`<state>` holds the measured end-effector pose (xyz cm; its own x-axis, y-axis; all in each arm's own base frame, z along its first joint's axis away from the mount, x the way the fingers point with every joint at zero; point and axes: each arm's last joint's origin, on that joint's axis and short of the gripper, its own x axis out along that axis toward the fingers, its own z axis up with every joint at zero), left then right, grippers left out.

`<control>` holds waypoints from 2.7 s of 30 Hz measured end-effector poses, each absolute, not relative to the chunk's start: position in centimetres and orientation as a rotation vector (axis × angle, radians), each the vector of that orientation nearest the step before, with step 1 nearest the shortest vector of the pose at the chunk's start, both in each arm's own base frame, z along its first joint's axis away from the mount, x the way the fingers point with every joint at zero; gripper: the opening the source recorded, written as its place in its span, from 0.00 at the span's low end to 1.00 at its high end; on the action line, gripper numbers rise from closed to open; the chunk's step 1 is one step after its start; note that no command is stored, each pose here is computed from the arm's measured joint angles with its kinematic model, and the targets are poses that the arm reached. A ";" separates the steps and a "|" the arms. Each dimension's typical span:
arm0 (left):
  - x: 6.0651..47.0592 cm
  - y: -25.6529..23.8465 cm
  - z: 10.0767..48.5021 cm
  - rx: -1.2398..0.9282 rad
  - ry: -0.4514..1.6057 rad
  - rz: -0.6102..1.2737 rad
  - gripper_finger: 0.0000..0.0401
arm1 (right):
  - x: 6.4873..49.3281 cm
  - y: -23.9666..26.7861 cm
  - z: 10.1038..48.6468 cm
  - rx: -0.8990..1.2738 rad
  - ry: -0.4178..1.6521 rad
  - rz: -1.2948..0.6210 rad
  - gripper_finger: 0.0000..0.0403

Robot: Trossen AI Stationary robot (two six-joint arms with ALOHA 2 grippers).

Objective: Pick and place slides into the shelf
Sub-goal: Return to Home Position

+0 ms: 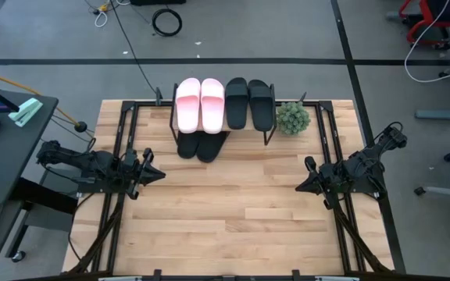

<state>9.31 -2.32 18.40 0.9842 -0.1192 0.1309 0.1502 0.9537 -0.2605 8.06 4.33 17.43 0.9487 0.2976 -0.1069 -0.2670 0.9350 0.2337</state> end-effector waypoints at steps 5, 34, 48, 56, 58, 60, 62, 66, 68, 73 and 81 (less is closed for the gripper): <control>9.3 -2.3 18.4 -0.273 -0.114 -0.137 0.06 | 8.1 4.3 17.4 0.219 0.141 0.290 0.03; 9.3 -2.3 18.4 -0.274 -0.114 -0.138 0.09 | 8.1 4.3 17.4 0.219 0.141 0.290 0.03; 9.3 -2.3 18.4 -0.273 -0.114 -0.137 0.06 | 8.1 4.3 17.4 0.219 0.142 0.290 0.03; 9.3 -2.3 18.4 -0.281 -0.114 -0.138 0.09 | 8.1 4.3 17.4 0.219 0.141 0.290 0.03; 9.3 -2.3 18.4 -0.281 -0.114 -0.138 0.09 | 8.1 4.3 17.4 0.219 0.141 0.290 0.03; 9.3 -2.3 18.4 -0.280 -0.114 -0.138 0.10 | 8.1 4.3 17.5 0.219 0.141 0.290 0.03; 9.3 -2.3 18.4 -0.281 -0.113 -0.138 0.10 | 8.1 4.3 17.5 0.219 0.141 0.290 0.03; 9.3 -2.3 18.4 -0.281 -0.114 -0.138 0.08 | 8.1 4.3 17.5 0.219 0.141 0.290 0.03; 9.3 -2.3 18.4 -0.281 -0.114 -0.138 0.07 | 8.1 4.3 17.5 0.219 0.141 0.290 0.03; 9.3 -2.3 18.4 -0.281 -0.114 -0.138 0.06 | 8.1 4.3 17.4 0.219 0.141 0.290 0.03; 9.3 -2.3 18.4 -0.281 -0.114 -0.138 0.09 | 8.1 4.3 17.5 0.219 0.141 0.290 0.03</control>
<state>9.31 -2.32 18.40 0.9842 -0.1193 0.1310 0.1509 0.9516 -0.2676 8.06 4.32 17.45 0.9488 0.2976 -0.1062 -0.2671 0.9349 0.2339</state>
